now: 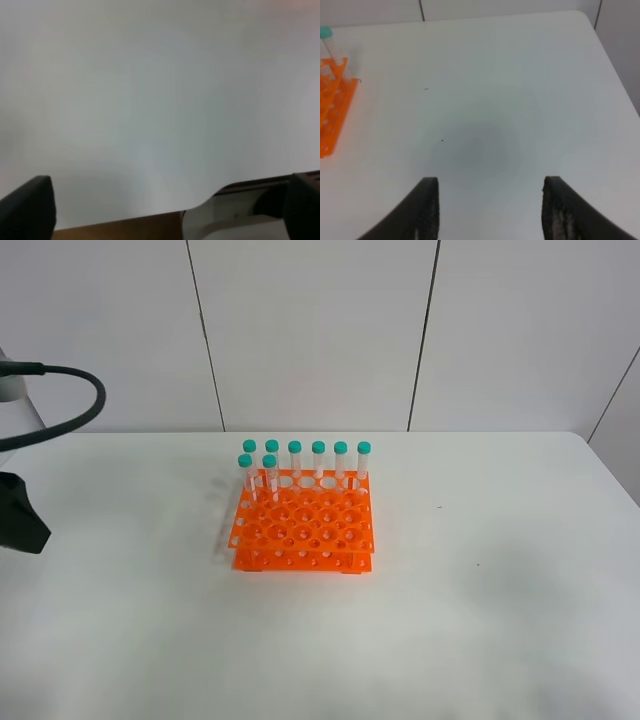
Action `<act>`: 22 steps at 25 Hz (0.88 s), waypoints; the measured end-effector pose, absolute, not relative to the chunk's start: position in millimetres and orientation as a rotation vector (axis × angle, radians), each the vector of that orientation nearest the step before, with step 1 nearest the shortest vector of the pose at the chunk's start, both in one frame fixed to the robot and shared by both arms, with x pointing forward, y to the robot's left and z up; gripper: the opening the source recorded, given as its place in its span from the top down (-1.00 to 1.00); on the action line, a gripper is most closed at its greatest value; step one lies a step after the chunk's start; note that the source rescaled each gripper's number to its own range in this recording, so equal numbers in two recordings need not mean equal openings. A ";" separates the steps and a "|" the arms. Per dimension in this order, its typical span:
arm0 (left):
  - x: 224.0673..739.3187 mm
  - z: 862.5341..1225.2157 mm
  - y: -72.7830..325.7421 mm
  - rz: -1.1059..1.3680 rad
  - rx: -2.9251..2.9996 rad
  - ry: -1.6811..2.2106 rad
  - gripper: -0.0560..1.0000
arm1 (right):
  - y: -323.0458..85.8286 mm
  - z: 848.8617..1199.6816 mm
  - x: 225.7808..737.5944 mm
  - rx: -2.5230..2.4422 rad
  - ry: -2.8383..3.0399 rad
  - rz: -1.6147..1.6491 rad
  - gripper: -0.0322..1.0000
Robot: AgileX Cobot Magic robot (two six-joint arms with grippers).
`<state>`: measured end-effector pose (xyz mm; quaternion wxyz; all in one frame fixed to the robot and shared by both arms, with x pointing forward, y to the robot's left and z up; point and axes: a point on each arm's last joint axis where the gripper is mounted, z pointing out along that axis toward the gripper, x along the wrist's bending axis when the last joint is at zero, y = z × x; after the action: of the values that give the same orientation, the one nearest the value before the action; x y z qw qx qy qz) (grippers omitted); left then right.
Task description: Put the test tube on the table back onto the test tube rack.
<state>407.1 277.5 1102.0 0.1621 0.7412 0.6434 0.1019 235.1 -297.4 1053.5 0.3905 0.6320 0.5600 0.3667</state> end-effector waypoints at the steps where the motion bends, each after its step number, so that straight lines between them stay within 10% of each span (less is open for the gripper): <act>1: 399.8 1100.4 277.5 0.287 2.103 1.832 -1.00 | -297.4 1053.5 235.1 1.606 1.423 0.932 -0.51; 22: 284.1 1043.8 288.8 0.567 1.882 1.620 -1.00 | -297.4 1053.5 235.1 1.606 1.423 0.932 -0.51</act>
<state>284.1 288.8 1043.8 0.2930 0.7065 0.6080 0.2128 235.1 -297.4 1053.5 0.3905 0.6320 0.5600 0.3667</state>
